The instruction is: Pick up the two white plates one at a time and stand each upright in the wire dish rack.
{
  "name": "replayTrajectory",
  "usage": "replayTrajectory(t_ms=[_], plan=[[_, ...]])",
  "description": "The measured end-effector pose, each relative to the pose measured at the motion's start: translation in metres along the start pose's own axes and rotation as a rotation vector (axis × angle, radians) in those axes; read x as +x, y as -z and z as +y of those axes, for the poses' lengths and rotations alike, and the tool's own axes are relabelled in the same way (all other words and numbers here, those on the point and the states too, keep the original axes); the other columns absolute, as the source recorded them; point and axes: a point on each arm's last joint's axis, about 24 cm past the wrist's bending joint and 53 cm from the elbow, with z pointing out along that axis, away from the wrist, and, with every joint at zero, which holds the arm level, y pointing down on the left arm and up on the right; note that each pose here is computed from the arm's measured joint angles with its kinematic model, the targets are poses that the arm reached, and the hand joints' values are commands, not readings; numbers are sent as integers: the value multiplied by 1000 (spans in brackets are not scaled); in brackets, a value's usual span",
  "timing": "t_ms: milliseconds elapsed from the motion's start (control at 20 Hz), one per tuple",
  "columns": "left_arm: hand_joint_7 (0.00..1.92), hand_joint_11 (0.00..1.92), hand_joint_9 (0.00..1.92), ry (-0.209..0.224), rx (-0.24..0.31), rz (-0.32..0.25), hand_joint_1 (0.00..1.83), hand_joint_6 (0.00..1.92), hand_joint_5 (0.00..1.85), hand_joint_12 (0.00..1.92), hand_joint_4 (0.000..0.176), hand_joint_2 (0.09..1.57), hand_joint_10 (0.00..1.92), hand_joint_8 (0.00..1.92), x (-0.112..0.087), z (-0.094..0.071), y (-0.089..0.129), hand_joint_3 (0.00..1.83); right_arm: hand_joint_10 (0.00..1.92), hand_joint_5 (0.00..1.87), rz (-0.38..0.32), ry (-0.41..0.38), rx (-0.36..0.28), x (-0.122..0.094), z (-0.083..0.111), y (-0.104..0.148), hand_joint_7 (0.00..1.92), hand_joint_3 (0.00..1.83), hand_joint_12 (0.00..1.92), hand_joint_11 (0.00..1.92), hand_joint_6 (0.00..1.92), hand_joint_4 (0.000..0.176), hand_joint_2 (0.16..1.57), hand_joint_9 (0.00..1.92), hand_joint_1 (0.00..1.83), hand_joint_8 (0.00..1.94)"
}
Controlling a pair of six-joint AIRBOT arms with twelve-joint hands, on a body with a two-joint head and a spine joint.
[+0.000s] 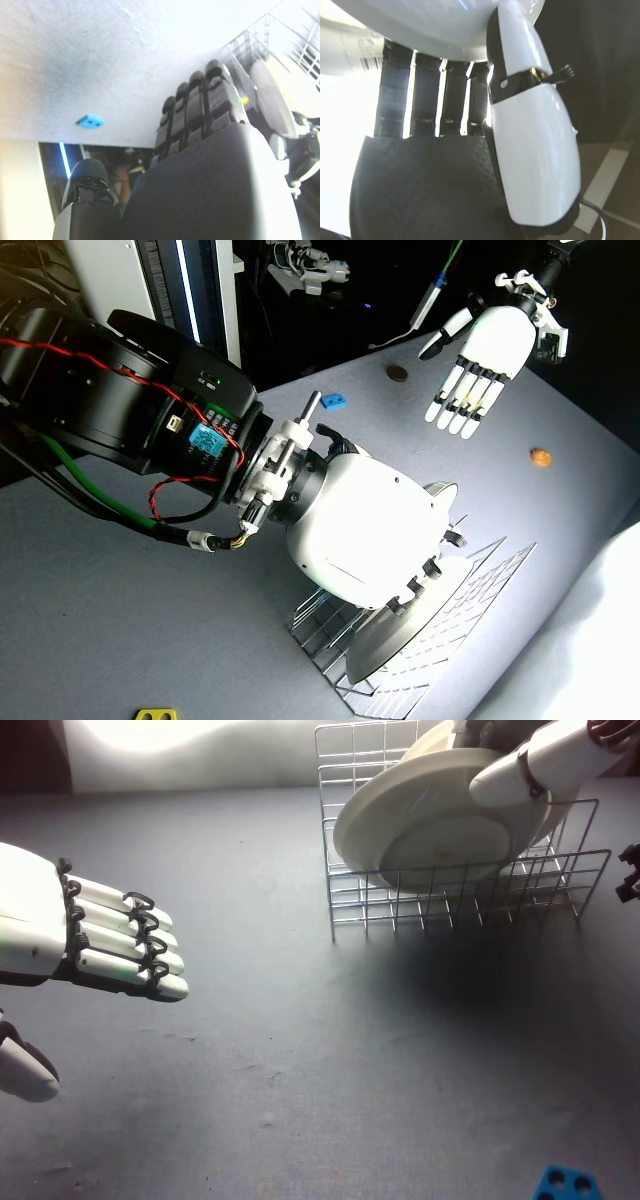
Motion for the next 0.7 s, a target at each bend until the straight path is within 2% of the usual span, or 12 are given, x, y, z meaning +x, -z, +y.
replayTrajectory(t_ms=[50, 100, 150, 450, 500, 550, 600, 650, 700], plan=[[52, 9, 48, 0, 0, 1, 0, 1, 33, 78, 0, 1161, 6, 3, 0, 0, 0, 2, 639, 892, -1, 2, 3, 0, -2, 0, 1014, 1, 1250, 806, 1117, 1, 1131, 1042, 1219, 968], [52, 9, 48, 0, 0, 1, 0, 1, 33, 78, 0, 1161, 6, 3, 0, 0, 0, 2, 639, 892, -1, 2, 2, 1, -2, -1, 1014, 1, 1250, 806, 1117, 1, 1131, 1042, 1219, 968], [75, 1, 61, -3, 2, 1, 0, 1, 58, 123, 0, 1158, 3, 4, 0, -1, -1, 1, 507, 893, 2, 9, 4, 2, -3, -2, 1004, 1, 1249, 804, 1128, 12, 1135, 1085, 1211, 975], [67, 7, 51, -2, 7, 2, 0, 0, 47, 86, 0, 1158, 3, 1, 0, -3, -2, 0, 405, 883, 6, 20, 5, 7, -5, -5, 1006, 2, 1262, 761, 1131, 9, 1136, 1088, 1211, 977], [67, 7, 52, -2, 7, 2, 0, 0, 46, 88, 0, 1158, 3, 1, 0, -3, -2, 0, 1009, 864, 5, 20, 6, 7, -7, -5, 1010, 0, 1292, 739, 1134, 0, 1126, 941, 1338, 945], [51, 1, 36, -2, 7, 2, 0, 0, 36, 85, 0, 1158, 0, 0, 0, -3, -2, 0, 819, 847, 5, 20, 7, 7, -7, -5, 989, 0, 1321, 690, 1162, 0, 1147, 886, 1232, 1011], [51, 1, 36, -2, 7, 1, 0, 0, 36, 85, 0, 1158, 0, 0, 0, -3, -2, 0, 819, 847, 3, 20, 9, 7, -9, -5, 989, 0, 1321, 690, 1162, 0, 1147, 886, 1232, 1011], [53, 1, 39, -1, 6, 4, 0, 1, 31, 82, 0, 1160, 1, 1, 1, -3, -2, 1, 654, 736, 2, 22, 10, 7, -9, -5, 941, 3, 1375, 598, 1302, 0, 1189, 863, 1192, 1110], [63, 8, 52, -1, 6, 5, 0, 3, 38, 88, 0, 1159, 6, 5, 1, -3, -2, 0, 646, 703, 2, 21, 9, 7, -9, -5, 923, 2, 1404, 564, 1342, 0, 1203, 849, 1186, 1144]])
